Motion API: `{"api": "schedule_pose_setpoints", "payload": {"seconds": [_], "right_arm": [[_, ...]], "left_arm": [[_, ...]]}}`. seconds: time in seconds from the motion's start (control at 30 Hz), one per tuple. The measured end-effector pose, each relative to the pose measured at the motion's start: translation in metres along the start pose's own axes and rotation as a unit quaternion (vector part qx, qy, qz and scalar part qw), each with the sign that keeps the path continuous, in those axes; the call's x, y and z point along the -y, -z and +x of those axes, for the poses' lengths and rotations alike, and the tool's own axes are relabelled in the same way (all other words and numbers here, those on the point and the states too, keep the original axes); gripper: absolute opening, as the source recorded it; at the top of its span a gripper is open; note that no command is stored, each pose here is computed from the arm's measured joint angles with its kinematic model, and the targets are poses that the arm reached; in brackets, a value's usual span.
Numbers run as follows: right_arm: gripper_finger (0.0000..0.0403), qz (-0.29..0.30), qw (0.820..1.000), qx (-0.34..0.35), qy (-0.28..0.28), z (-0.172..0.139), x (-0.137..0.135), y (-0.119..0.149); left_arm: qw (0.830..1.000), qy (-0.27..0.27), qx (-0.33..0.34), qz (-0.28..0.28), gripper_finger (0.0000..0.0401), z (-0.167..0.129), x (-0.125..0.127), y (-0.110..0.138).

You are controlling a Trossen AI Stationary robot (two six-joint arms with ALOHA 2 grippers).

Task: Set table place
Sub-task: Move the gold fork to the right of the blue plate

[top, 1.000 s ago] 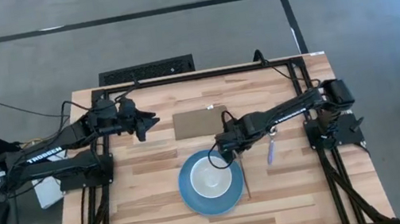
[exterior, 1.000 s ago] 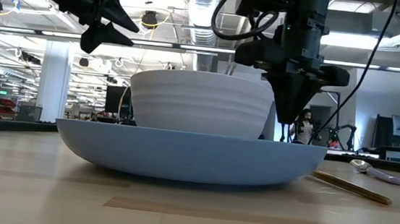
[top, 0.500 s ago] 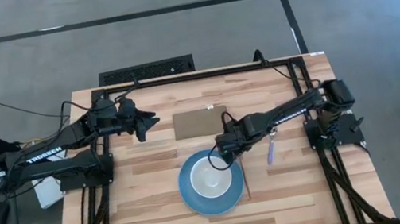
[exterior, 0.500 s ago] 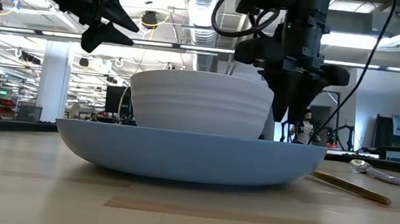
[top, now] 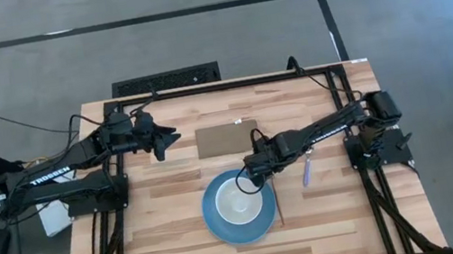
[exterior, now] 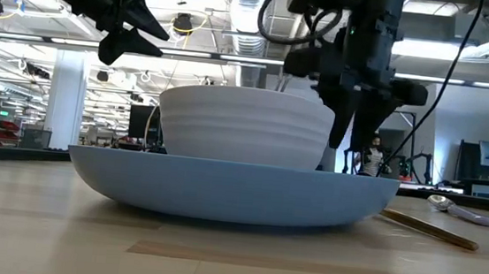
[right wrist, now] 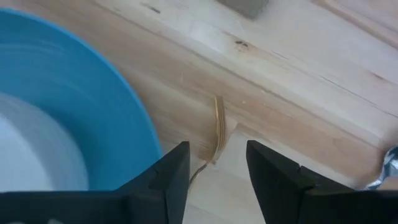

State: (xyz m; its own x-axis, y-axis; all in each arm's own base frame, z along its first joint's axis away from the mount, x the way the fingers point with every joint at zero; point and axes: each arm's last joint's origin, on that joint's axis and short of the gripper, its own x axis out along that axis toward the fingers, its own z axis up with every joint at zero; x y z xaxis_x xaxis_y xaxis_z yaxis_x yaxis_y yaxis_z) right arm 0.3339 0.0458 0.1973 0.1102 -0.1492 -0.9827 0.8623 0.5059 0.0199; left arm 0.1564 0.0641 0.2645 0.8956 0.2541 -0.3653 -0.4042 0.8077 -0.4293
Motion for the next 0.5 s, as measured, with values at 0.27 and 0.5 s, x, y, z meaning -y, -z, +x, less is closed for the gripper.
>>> {"api": "schedule_pose_setpoints", "payload": {"seconds": [0.27,0.5], "right_arm": [[0.0158,-0.012,0.999,-0.027,0.035,0.027,-0.007,0.006],[0.0152,-0.001,0.999,-0.029,0.036,0.027,-0.006,0.006]], "left_arm": [[1.000,-0.003,-0.008,-0.001,0.0169,0.000,-0.001,0.002],[1.000,-0.005,-0.011,-0.001,0.0169,0.000,-0.001,0.002]]}}
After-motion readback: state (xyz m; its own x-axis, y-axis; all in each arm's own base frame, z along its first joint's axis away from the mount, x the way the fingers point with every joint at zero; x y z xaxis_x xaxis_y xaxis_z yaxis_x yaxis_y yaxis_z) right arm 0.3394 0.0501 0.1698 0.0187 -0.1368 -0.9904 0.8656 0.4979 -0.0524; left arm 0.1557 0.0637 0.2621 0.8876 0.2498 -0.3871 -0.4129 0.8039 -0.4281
